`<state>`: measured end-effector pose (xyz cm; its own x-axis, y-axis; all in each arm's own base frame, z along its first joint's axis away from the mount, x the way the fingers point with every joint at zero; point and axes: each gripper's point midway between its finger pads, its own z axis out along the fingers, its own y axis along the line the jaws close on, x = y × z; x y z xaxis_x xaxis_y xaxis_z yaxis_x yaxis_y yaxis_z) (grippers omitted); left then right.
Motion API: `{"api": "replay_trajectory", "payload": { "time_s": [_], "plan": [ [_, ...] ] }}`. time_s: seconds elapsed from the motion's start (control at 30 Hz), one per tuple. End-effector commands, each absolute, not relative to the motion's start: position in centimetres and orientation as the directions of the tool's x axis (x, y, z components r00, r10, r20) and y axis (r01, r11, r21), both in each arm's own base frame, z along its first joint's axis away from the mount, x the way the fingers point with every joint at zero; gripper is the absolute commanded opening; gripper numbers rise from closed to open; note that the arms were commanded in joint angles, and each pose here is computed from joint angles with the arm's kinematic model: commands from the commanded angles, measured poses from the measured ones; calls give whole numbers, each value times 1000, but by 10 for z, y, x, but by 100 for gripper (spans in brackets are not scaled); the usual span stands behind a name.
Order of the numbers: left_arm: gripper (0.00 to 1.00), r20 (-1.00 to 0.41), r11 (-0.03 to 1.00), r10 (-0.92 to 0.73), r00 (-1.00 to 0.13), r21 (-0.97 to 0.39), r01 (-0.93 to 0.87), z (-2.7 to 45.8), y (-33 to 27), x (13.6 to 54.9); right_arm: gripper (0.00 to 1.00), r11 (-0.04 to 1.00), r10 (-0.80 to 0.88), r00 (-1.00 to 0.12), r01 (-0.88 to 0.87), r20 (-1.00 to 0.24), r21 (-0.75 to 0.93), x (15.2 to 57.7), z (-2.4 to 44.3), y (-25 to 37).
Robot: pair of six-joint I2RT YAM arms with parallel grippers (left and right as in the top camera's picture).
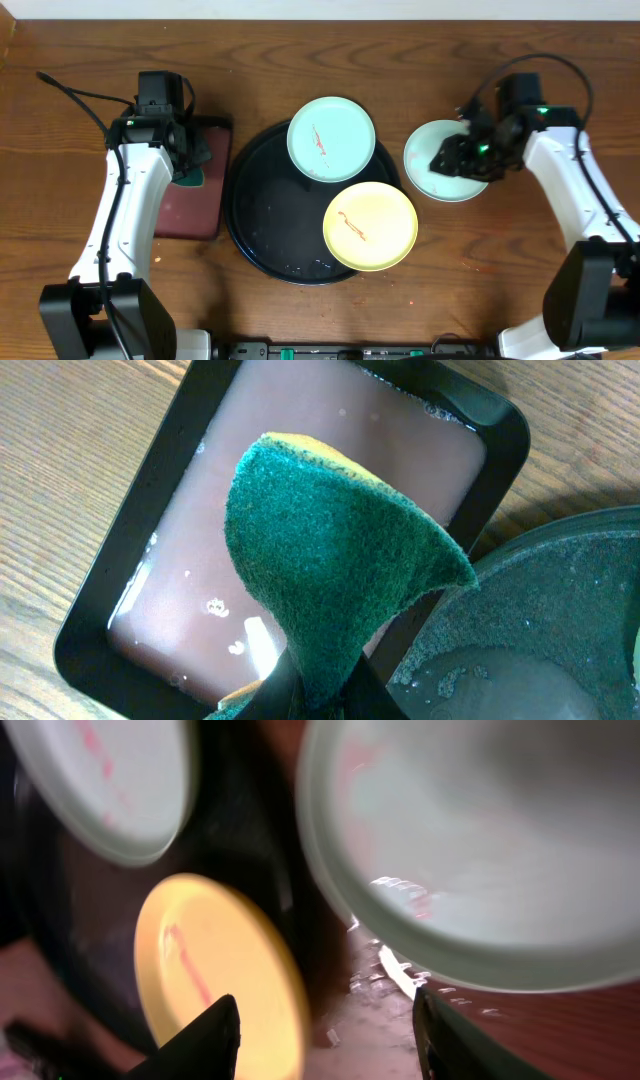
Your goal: Clean dirty plates on tray and stack at the side
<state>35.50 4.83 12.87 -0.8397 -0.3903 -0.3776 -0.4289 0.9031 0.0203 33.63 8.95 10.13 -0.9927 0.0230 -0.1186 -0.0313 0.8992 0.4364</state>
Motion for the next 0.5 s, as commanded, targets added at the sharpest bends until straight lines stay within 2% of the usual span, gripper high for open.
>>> {"api": "replay_trajectory", "payload": {
  "time_s": [0.0,0.2,0.3,0.47],
  "plan": [
    [7,-377,897,-398,-836,30,-440,126,52,355,55,892,-103,-991,-129,-85,433,309,86,117],
    [8,-376,897,-398,-837,31,-440,126,52,355,51,912,-144,-989,-142,-25,386,283,59,134],
    [8,-376,897,-398,-837,31,-440,126,52,354,44,912,-164,-986,-157,-16,380,275,52,140],
    [8,-376,897,-398,-837,31,-440,126,52,354,43,944,-134,-991,-124,11,306,268,37,133]
  ]
}}
